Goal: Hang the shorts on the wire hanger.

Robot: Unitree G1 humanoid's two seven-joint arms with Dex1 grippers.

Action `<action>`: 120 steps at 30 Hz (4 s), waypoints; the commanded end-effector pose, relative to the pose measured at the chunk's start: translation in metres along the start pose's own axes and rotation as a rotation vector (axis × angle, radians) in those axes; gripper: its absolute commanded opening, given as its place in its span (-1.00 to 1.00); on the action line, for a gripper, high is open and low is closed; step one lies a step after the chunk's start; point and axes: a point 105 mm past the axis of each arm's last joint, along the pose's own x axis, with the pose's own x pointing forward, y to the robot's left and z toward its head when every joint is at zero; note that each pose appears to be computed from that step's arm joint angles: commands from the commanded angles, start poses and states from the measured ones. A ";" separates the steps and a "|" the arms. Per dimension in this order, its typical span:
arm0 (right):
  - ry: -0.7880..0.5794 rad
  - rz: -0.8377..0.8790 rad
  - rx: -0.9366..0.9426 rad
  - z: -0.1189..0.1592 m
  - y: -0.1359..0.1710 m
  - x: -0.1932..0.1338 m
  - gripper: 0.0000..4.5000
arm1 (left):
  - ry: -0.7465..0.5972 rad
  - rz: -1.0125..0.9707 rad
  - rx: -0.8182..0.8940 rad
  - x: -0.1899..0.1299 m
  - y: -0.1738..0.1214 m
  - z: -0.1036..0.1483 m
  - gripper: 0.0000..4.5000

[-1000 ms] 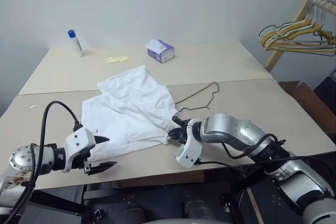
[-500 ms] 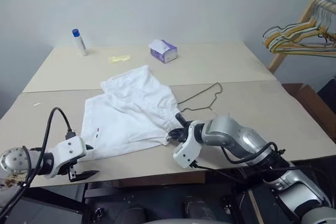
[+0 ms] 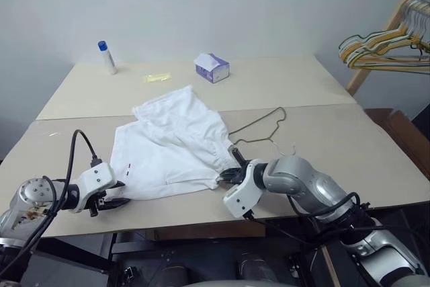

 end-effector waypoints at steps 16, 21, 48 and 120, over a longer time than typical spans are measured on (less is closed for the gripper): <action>-0.190 0.070 0.573 0.017 0.001 -0.061 -1.00 | 0.120 -0.138 0.203 -0.056 -0.023 0.020 -0.98; -0.255 0.076 0.813 0.006 -0.014 -0.068 -1.00 | 0.072 -0.099 0.289 -0.049 -0.007 0.048 -0.98; -0.033 -0.759 0.366 -0.059 -0.132 -0.045 -1.00 | -0.592 0.923 0.523 -0.162 0.108 0.183 -0.98; 0.658 -0.511 1.635 -0.213 0.058 -0.038 1.00 | -0.246 0.047 0.486 -0.038 -0.001 0.126 0.99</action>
